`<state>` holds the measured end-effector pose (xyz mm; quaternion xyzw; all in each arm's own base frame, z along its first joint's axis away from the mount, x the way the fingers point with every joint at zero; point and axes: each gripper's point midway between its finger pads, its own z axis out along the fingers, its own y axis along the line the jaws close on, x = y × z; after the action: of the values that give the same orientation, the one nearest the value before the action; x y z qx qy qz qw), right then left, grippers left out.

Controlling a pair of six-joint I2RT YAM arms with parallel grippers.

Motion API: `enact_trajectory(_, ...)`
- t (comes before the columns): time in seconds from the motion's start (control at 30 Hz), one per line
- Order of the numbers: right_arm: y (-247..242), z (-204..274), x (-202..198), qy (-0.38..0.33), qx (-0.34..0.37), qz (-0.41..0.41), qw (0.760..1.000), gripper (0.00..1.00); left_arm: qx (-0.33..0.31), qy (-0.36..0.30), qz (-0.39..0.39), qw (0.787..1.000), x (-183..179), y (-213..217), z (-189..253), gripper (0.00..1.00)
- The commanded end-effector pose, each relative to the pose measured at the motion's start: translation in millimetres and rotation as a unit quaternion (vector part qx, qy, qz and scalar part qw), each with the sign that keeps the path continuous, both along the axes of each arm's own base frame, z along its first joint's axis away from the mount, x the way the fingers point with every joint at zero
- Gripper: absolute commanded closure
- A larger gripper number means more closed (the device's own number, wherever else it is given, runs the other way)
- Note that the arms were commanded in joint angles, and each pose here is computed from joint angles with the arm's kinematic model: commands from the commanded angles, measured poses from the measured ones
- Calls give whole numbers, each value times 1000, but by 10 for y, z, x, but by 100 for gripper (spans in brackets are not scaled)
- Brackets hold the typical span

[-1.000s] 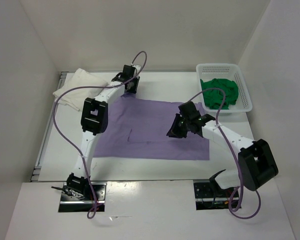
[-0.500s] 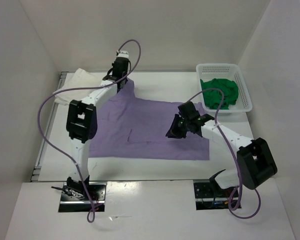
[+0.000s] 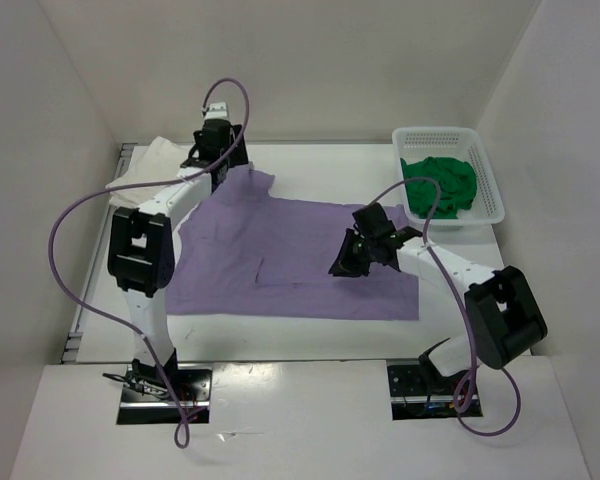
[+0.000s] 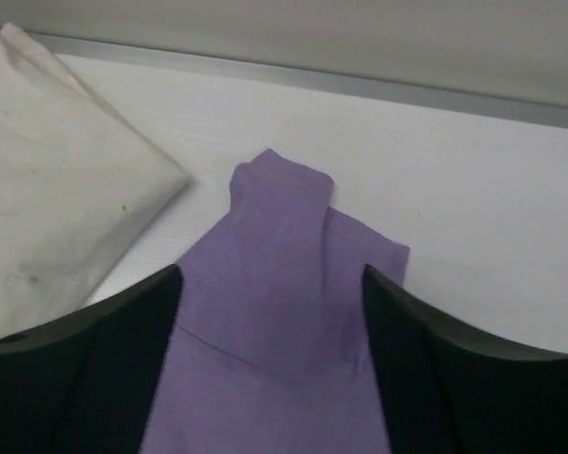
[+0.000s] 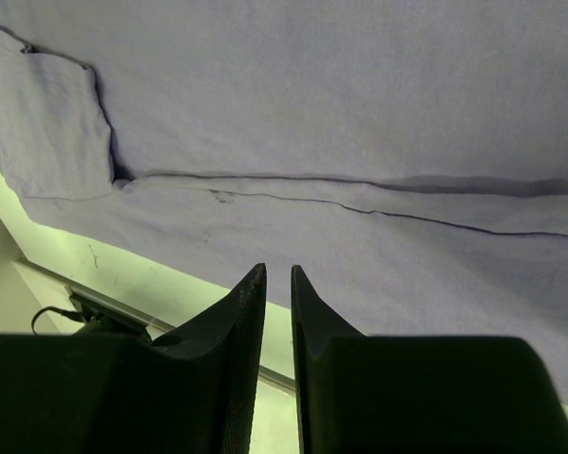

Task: Fold and stack the t-shirts
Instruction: Grap the side of the flattened tshirt furthest away from the robot with both arms

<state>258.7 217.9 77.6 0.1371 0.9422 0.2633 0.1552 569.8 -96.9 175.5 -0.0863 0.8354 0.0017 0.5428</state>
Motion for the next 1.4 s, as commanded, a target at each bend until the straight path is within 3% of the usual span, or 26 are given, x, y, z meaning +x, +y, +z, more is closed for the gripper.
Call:
enact_trajectory(0.0, 106, 163, 177, -31, 19, 12, 999, 78, -44, -14, -7, 999, 367, 192, 126, 22)
enact_trajectory(0.13, 35, 106, 150, -22, 1, 3, 1000, 83, -25, 2, -42, 999, 739, 121, -29, 44)
enact_trajectory(0.17, 35, 106, 150, -22, 1, 3, 1000, 87, -15, 59, -50, 997, 708, 108, -252, 44)
enact_trajectory(0.2, 3, 81, 137, -20, -9, 3, 1000, 89, -9, 119, -63, 991, 804, 56, -876, 44)
enact_trajectory(0.23, 4, 101, 140, -19, -9, 3, 1000, 89, -22, 68, -68, 995, 1036, -13, -406, 44)
enact_trajectory(0.3, -5, 91, 123, -15, -11, 3, 1000, 89, -70, 113, -56, 990, 1047, 5, -841, 41)
enact_trajectory(0.63, -26, 55, 72, -7, -10, -4, 1000, 86, -110, 114, -47, 986, 1073, -76, -859, 39)
enact_trajectory(0.87, 2, 51, 94, -9, -5, -1, 1000, 82, -112, 61, -34, 991, 1079, 35, -306, 30)
enact_trajectory(0.9, 2, 50, 94, -9, -5, -1, 1000, 82, -116, 72, -41, 990, 1032, 6, -385, 29)
enact_trajectory(1.07, 13, 110, 119, -19, -2, 2, 1000, 79, -177, 52, -73, 980, 910, 214, 19, 26)
enact_trajectory(1.37, -62, 167, 95, -35, 1, 8, 999, 79, -113, 104, -44, 987, 768, 382, -413, 25)
